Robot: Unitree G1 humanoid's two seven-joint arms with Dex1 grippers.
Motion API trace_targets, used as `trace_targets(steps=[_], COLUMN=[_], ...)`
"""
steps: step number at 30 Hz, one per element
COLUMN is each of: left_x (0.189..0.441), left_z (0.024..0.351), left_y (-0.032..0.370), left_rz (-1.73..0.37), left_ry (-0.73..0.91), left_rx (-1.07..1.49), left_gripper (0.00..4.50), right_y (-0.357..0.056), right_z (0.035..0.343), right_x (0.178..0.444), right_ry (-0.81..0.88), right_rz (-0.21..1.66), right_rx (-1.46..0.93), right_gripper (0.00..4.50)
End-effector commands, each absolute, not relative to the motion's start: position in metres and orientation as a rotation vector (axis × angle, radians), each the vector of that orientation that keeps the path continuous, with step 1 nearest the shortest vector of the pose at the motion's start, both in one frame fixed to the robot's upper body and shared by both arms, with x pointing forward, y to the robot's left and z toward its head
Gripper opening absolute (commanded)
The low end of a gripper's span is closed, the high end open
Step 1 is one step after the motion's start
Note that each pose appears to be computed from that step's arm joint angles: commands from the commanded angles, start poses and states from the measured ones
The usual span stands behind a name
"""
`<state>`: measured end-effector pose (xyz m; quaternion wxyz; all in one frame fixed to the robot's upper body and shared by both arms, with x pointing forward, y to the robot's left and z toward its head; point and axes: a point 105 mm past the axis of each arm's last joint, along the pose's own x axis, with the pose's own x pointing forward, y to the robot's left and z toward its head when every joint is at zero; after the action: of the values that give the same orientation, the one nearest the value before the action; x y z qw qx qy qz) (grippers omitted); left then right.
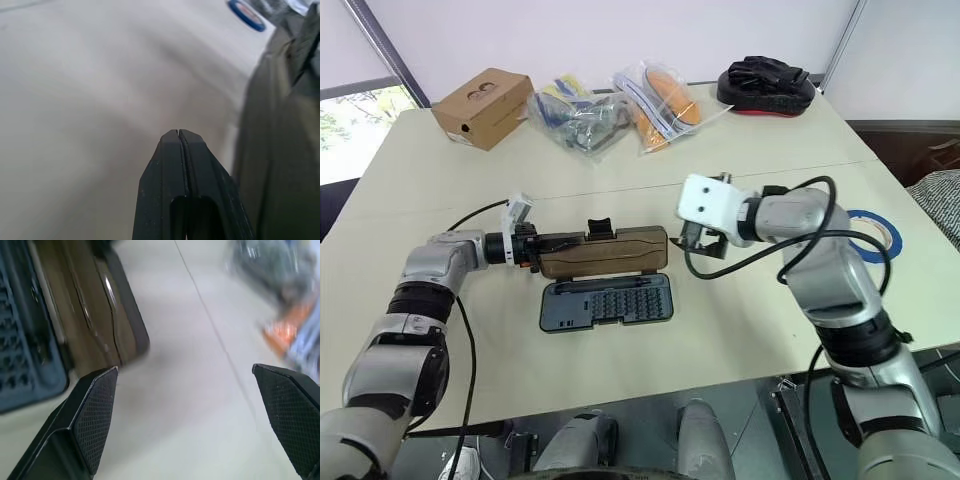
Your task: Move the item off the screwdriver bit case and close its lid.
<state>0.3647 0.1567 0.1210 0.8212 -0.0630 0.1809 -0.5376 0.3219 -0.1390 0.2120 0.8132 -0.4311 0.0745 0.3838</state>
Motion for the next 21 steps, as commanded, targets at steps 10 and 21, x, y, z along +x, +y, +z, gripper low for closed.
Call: trace_targets(steps=[10,21], left_x=[0.332,0.314], left_z=[0.142,0.143], left_y=[0.144,0.134], left_rz=[-1.408,-1.551], left_ry=[0.459,0.514], left_rx=[-0.052,-0.001], left_gripper=[0.00,0.00], right_y=[-0.175,-0.180], right_z=[0.223,0.223], right_x=[0.309,0.306], right_ry=[0.185,0.184], right_rz=[0.666,0.610], right_rx=[-0.874,-0.856], right_gripper=[4.45,4.45])
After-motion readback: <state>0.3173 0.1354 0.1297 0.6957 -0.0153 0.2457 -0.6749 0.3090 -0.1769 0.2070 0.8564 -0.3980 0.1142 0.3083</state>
